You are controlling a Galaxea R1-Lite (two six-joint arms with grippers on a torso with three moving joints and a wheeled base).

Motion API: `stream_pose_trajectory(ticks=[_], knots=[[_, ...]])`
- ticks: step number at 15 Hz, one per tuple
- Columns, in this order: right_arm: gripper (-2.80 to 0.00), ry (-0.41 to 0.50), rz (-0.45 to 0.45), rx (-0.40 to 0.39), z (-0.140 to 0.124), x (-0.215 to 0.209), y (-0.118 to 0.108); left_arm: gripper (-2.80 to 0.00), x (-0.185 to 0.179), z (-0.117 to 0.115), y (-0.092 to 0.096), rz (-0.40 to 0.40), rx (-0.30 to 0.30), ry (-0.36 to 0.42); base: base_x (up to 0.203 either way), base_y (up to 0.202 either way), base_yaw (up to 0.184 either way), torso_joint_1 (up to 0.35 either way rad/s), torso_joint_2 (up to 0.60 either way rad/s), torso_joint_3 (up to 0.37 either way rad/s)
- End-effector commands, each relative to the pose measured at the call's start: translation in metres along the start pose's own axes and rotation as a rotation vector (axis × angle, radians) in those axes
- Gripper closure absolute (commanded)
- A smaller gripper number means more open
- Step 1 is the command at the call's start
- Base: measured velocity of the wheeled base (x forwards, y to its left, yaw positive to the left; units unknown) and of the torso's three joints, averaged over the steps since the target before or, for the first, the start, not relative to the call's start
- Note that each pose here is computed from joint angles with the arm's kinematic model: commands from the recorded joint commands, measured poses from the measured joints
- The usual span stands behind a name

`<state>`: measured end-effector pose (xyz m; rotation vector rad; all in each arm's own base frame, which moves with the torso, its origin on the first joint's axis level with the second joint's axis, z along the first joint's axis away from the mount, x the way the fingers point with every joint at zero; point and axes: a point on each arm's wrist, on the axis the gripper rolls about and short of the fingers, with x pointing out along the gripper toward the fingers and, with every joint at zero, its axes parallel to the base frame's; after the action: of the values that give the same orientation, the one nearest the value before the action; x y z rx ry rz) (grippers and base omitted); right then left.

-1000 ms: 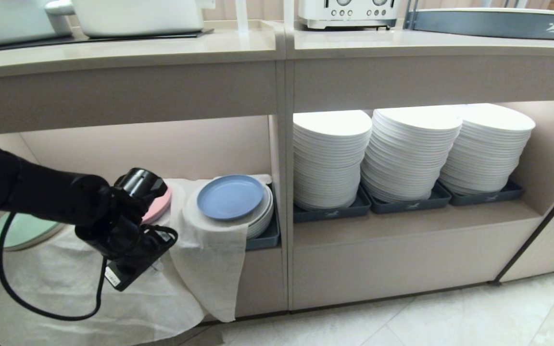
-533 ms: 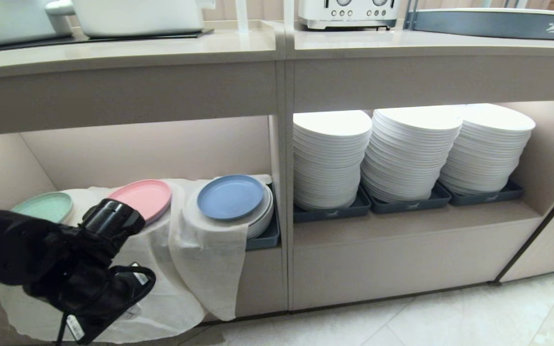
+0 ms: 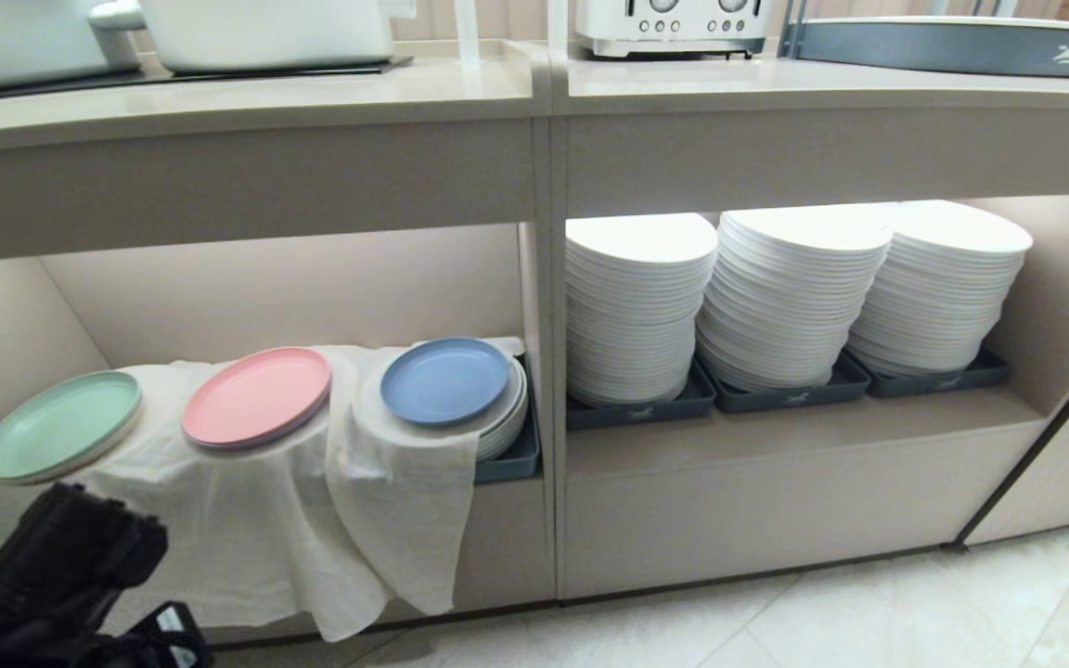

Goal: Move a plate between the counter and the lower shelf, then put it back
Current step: Pick up the plate in the cupboard

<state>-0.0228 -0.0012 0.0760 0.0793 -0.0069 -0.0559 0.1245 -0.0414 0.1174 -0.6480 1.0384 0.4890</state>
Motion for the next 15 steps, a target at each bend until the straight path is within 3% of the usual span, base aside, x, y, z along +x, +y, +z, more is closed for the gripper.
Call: stream_pose_trajectory(ticks=[1, 5, 11, 15], knots=[[0.0, 0.0, -0.002, 0.001, 0.0, 0.0, 0.0, 0.0, -0.013, -0.009, 0.02, -0.049, 0.02, -0.071, 0.0, 0.0, 0.0, 0.0, 0.0, 0.0], [0.0, 0.0, 0.0, 0.001, 0.0, 0.0, 0.0, 0.0, -0.014, -0.018, 0.05, 0.015, 0.099, -0.227, 0.0, 0.0, 0.0, 0.0, 0.0, 0.0], [0.0, 0.0, -0.001, 0.001, 0.0, 0.0, 0.0, 0.0, -0.019, -0.009, 0.068, 0.174, 0.033, -0.417, 0.0, 0.0, 0.0, 0.0, 0.0, 0.0], [0.0, 0.0, 0.001, 0.001, 0.0, 0.0, 0.0, 0.0, -0.025, -0.009, 0.077, 0.197, 0.0, -0.523, 0.0, 0.0, 0.0, 0.0, 0.0, 0.0]])
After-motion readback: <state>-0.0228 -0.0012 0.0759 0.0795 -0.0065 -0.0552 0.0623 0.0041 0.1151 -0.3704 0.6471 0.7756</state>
